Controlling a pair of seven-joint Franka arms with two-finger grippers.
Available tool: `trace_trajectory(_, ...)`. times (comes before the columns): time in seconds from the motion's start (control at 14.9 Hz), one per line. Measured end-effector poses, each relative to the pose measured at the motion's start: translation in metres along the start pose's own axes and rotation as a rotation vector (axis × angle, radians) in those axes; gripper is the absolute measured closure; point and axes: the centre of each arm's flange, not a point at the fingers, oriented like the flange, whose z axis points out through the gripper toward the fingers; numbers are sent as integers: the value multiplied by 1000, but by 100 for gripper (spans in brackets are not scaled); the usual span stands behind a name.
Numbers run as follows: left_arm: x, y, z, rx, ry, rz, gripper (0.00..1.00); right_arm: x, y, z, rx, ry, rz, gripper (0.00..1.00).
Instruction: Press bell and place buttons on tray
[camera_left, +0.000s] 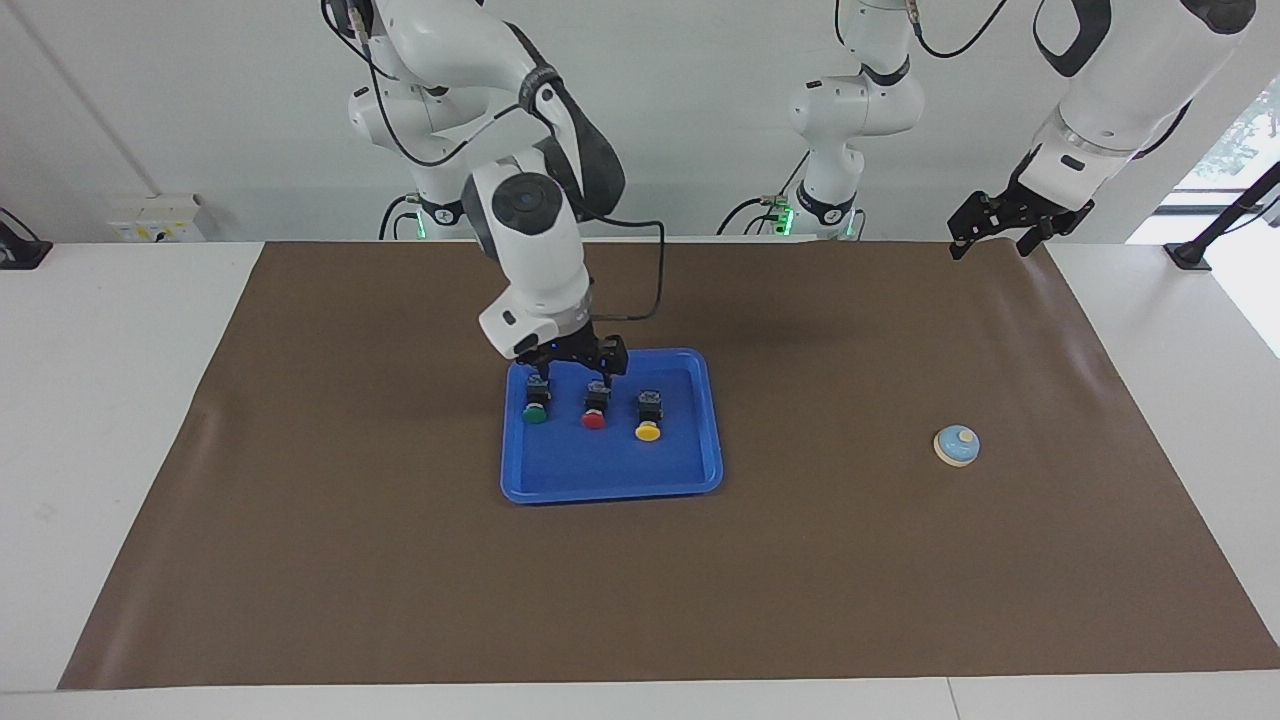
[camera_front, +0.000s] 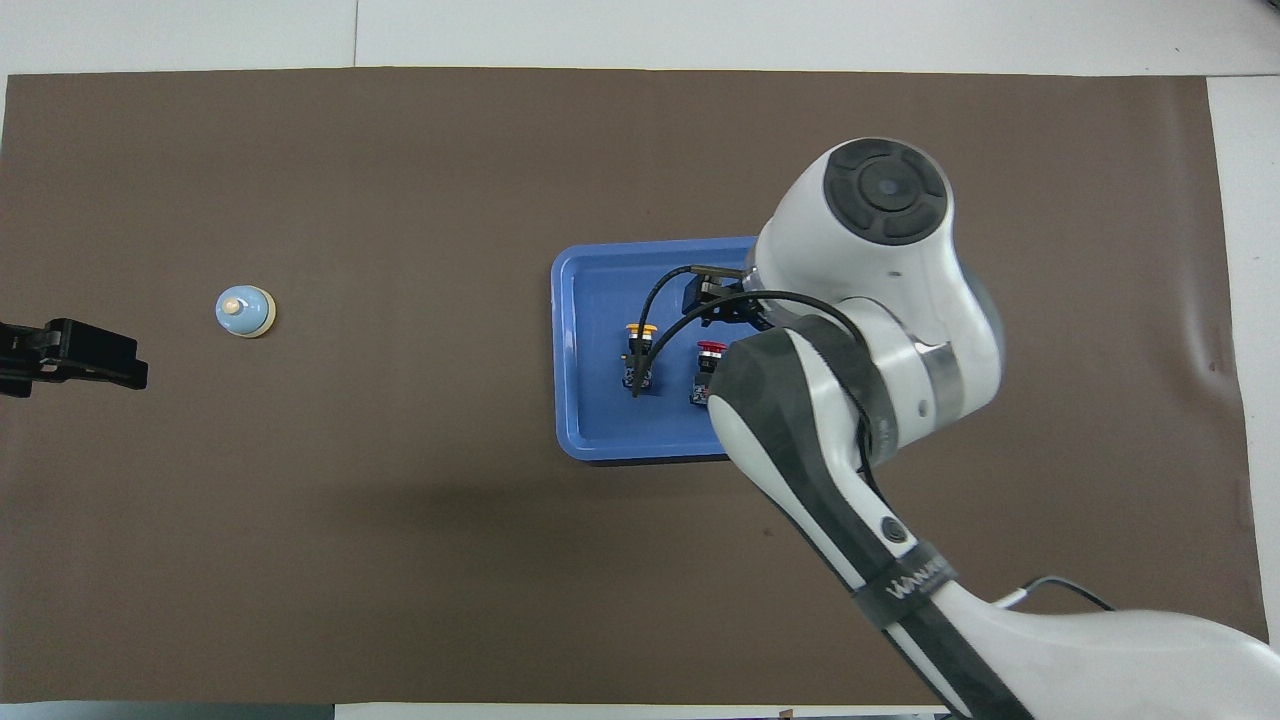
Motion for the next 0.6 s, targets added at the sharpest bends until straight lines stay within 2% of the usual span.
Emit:
trace_trajectory(0.27, 0, 0, 0, 0, 0, 0, 0, -11, 83, -93, 14, 12, -84, 0)
trace_trajectory(0.4, 0, 0, 0, 0, 0, 0, 0, -17, 130, -124, 14, 5, -140, 0)
trace_trajectory(0.6, 0, 0, 0, 0, 0, 0, 0, -19, 196, -148, 16, -13, -208, 0)
